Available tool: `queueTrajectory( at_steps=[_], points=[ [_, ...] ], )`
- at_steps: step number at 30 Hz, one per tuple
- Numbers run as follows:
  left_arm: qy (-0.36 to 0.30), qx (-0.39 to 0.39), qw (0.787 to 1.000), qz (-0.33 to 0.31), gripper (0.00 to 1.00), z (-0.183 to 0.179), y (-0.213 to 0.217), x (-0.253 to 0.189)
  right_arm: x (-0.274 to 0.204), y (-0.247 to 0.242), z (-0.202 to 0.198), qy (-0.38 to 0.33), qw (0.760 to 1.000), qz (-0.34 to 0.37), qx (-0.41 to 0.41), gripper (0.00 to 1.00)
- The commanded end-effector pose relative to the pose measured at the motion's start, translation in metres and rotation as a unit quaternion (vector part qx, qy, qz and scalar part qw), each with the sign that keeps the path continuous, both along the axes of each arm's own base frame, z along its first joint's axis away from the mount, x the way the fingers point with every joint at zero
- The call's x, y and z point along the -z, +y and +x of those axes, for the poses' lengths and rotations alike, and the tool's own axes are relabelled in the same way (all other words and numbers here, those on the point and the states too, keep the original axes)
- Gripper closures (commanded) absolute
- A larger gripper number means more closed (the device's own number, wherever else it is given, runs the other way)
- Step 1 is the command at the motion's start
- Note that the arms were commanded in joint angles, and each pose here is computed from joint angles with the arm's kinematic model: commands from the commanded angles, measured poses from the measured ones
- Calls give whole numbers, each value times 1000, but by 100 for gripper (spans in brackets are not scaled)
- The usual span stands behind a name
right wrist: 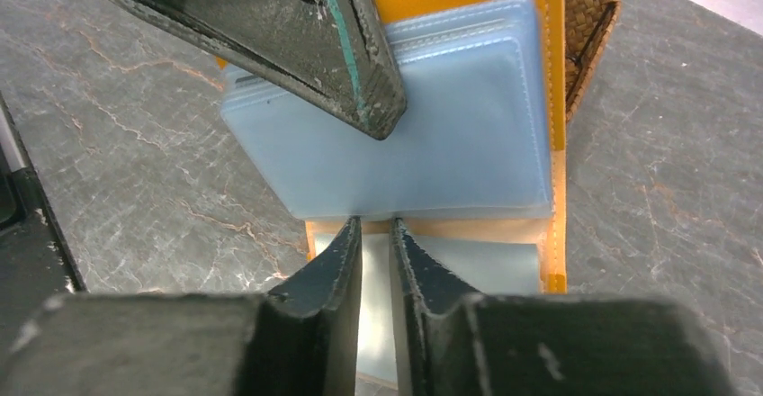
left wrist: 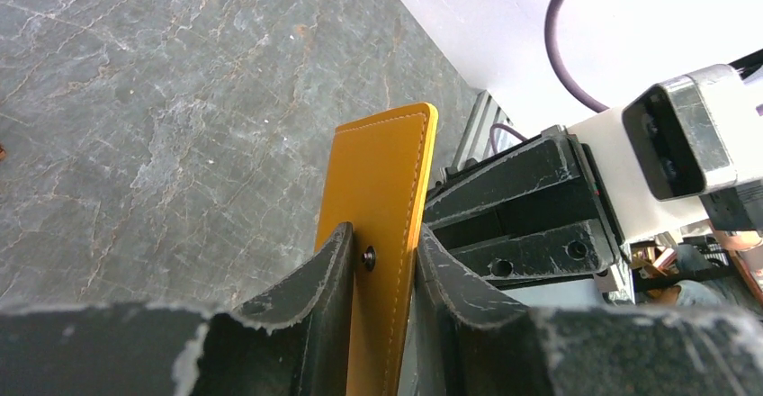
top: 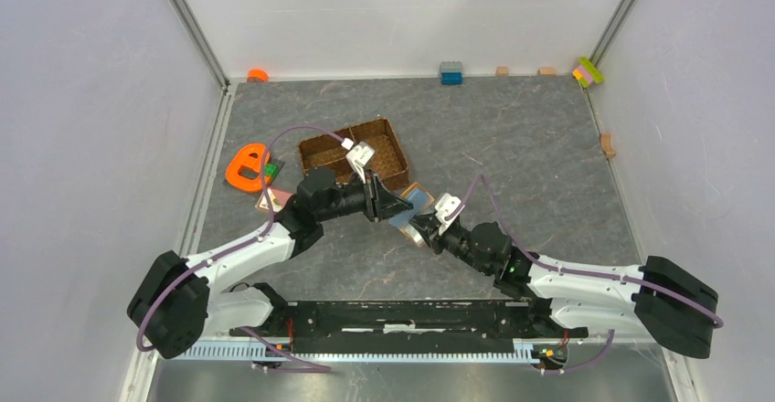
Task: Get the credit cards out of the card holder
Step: Remove the credit card from the card holder.
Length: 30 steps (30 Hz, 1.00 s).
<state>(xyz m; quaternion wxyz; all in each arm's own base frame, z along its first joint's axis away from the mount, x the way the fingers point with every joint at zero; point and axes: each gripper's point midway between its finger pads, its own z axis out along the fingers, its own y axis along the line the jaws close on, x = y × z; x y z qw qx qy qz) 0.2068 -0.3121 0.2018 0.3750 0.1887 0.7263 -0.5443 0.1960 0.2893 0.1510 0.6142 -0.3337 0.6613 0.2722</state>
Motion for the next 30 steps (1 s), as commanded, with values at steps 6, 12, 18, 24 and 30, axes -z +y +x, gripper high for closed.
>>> queueTrajectory(
  at_steps=[6,12,18,24,30],
  points=[
    [-50,38,996,-56,73,-15,-5,-43,-31,-19,15,-22,996,48,69,98],
    [-48,17,997,-57,98,-10,-3,-42,-34,-14,7,-22,997,55,41,98],
    [-56,-44,993,-98,98,0,10,-53,-46,-4,-10,-9,994,105,-36,41],
    [-60,-26,986,-153,98,-12,2,-68,-56,4,-23,23,982,163,-96,19],
    [-74,36,984,-160,98,-35,-21,-70,-69,-11,-25,27,967,238,-87,26]
  ],
)
